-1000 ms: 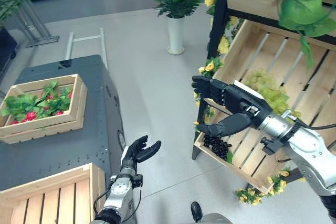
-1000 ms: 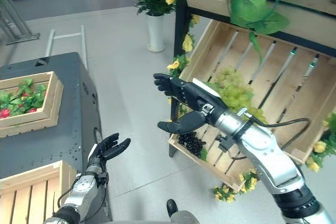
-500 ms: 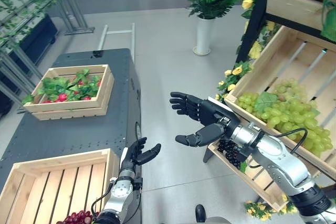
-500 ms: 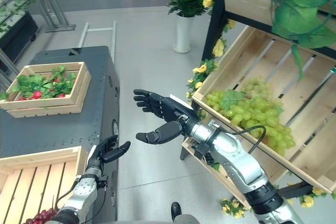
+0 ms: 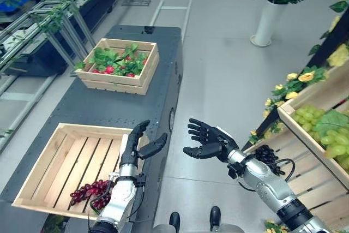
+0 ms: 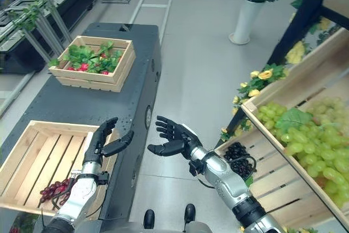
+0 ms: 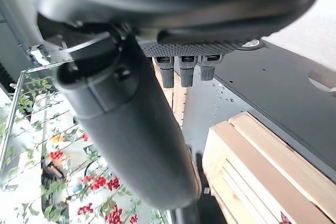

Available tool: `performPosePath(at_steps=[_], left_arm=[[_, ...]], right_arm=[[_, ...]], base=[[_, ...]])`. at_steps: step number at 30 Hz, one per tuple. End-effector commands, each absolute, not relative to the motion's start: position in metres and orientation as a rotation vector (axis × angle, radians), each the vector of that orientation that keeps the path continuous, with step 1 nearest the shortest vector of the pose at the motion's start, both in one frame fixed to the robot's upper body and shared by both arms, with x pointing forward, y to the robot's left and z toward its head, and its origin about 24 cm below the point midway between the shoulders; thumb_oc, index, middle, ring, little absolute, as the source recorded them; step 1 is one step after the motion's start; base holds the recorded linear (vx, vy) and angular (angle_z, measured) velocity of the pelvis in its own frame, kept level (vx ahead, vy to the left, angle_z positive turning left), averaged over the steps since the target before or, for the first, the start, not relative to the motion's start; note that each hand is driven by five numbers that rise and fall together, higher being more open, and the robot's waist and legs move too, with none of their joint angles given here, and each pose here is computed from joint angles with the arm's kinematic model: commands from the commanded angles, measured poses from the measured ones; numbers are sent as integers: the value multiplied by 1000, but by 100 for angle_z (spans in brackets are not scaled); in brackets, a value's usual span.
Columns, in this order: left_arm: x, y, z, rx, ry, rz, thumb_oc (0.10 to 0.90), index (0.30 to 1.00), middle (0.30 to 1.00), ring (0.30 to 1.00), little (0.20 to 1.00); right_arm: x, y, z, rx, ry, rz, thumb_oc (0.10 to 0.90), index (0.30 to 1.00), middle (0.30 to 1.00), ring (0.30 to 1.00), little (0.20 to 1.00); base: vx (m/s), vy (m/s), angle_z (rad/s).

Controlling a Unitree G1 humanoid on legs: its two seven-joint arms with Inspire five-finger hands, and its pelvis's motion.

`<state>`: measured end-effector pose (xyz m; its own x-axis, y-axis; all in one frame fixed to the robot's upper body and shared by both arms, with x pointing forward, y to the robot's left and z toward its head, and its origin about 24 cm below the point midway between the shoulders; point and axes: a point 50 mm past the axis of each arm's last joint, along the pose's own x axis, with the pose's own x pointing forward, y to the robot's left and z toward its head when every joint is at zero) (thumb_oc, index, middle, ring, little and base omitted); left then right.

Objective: Pick up the fruits from the basket on one side to the basket on the other side

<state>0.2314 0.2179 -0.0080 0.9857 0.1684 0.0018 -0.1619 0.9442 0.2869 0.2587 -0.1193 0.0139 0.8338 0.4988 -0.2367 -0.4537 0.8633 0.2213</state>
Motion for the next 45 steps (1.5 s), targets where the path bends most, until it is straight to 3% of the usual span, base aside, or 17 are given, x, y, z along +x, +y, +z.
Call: performPosePath(at_steps=[1,11,18,21,30,45], left_arm=[[253,229,66,393,-383,166,800,900,900,900,900],[239,284,123,622,-624,454,800,900,900,900,900],[229,324,125,877,-594,617,800,900,900,900,900],[216,363,135,1026,-569,752,800,900,900,900,900],[222,406,145,1349,-414,789,800,900,900,900,900],[237,421,163,1855,-305,632,800,900,900,900,900]], right_arm=[[267,-98,40,196,119,532,800,900,900,900,900],[250,-114,-5,184,304,409,800,900,900,900,900],[240,-120,-17,155,360,407,800,900,900,900,900],[246,-129,-9,132,312,400,800,900,900,900,900],[267,-144,9,87,246,401,800,900,900,900,900],[287,-142,28,-12,207,470,800,900,900,900,900]], base=[[15,-14,28],[39,-13,21],[43,17,7],[-131,18,1],[-144,37,11],[-51,128,5]])
